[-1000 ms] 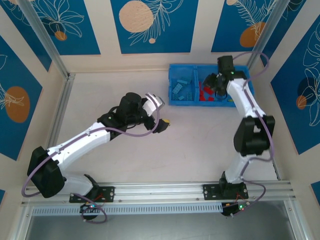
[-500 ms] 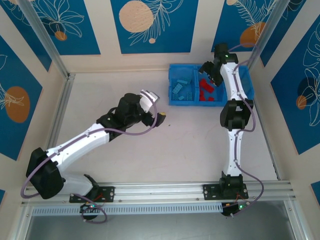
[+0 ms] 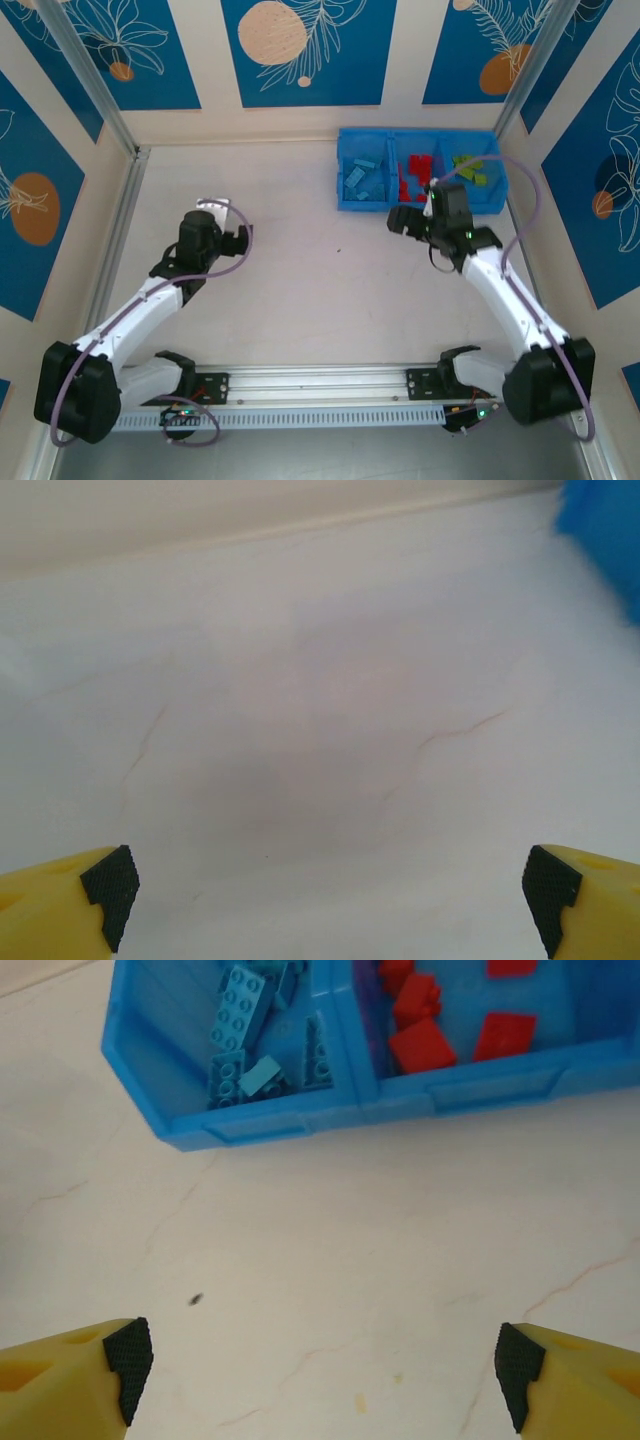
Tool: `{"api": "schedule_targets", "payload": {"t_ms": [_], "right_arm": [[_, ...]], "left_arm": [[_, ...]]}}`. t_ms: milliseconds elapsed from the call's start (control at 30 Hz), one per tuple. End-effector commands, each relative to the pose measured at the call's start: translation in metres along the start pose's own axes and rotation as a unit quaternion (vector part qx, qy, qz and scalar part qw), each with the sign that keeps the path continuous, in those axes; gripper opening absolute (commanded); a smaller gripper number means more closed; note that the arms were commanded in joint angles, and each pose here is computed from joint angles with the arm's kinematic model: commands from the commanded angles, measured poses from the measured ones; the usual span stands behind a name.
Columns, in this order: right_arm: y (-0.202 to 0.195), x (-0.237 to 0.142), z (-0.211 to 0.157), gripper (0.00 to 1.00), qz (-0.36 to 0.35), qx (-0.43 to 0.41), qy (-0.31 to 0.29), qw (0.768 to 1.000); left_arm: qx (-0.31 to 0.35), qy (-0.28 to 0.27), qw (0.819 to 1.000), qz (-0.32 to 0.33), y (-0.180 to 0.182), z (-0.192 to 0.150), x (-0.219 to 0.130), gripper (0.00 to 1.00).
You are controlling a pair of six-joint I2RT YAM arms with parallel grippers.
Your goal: Sort the legos into containers by color
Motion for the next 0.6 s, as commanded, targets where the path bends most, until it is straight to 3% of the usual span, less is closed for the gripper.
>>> {"api": "schedule_targets", "payload": {"t_ms": [0, 100, 233, 400, 433, 567], "right_arm": [[-0.021, 0.021, -0.012, 0.94, -0.018, -0.083, -0.091, 0.992], [-0.041, 0.036, -0.020, 0.97, -0.042, -0.075, -0.101, 0.991], [-0.061, 0.069, -0.019, 0.98, -0.050, -0.058, -0.089, 0.993], [-0.062, 0.102, -0.003, 0.99, -0.004, -0.062, -0.107, 0.992], [-0.060, 0.106, 0.001, 0.99, 0.004, -0.069, -0.098, 0.993], [-0.065, 0.109, 0.007, 1.00, 0.039, -0.088, -0.101, 0.990]], "left_arm": [[0.013, 0.014, 0.998, 0.068, 0.022, -0.025, 0.009, 1.00], [0.016, 0.002, 0.996, 0.090, 0.033, -0.040, 0.020, 1.00], [0.007, -0.026, 0.999, 0.041, 0.035, -0.051, 0.049, 1.00], [-0.013, -0.042, 0.999, 0.005, 0.036, -0.052, 0.084, 1.00], [-0.015, -0.031, 0.999, 0.000, 0.037, -0.052, 0.082, 1.00], [-0.020, -0.082, 0.996, 0.013, 0.034, -0.069, 0.078, 1.00]]}}
Point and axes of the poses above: each hand's point on the last joint's axis, 136 mm out from that joint toward the fingers, its own x axis out along the fingers, its own y axis along the line the jaws close on, z = x × y, the point moved 10 cm from there along -x, back along the fingers, and after that the axes turned 10 degrees about x, right-handed, at the moved point
